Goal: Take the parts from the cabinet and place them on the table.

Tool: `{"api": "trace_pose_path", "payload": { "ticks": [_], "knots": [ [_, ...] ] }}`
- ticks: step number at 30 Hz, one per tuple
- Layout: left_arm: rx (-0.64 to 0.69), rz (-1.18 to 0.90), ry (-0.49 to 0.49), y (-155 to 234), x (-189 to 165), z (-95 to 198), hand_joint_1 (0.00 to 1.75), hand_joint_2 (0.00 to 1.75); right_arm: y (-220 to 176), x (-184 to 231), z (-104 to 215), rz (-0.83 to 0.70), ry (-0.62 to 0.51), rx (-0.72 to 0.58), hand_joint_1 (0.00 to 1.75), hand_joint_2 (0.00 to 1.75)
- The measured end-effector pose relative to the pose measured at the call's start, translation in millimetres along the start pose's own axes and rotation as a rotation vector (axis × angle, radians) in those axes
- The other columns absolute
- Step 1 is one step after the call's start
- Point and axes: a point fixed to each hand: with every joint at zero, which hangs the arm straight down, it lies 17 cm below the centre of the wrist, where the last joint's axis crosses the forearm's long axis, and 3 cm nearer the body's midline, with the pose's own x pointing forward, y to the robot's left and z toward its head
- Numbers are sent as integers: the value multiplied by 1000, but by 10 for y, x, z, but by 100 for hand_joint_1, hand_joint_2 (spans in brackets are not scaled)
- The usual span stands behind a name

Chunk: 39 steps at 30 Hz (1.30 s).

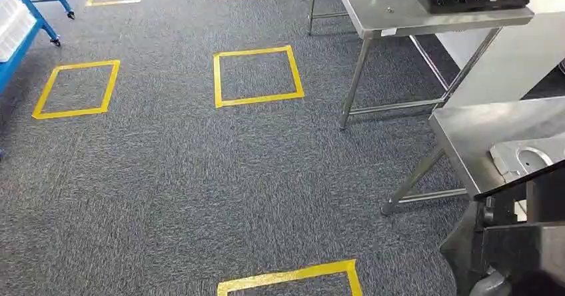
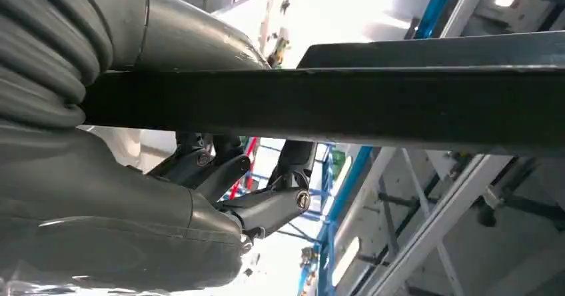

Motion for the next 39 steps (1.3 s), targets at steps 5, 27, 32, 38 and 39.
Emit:
{"api": "trace_pose_path", "payload": {
  "ticks": [5,27,32,38,39],
  "knots": [
    [-21,-16,4,-51,-39,33,0,175,-12,3,-10,7,-8,-3,175,175],
    [-142,-34,56,-303,-102,76,0,175,-12,-32,-5,26,8,-2,175,175],
    [-154,-35,50,-317,-68,59,0,175,-16,-59,18,30,29,3,175,175],
    [-188,-50,55,-391,-117,112,0,175,-27,-104,28,29,55,2,175,175],
    [-187,-52,52,-387,-104,103,0,175,-35,-112,28,32,57,1,175,175]
  ]
}}
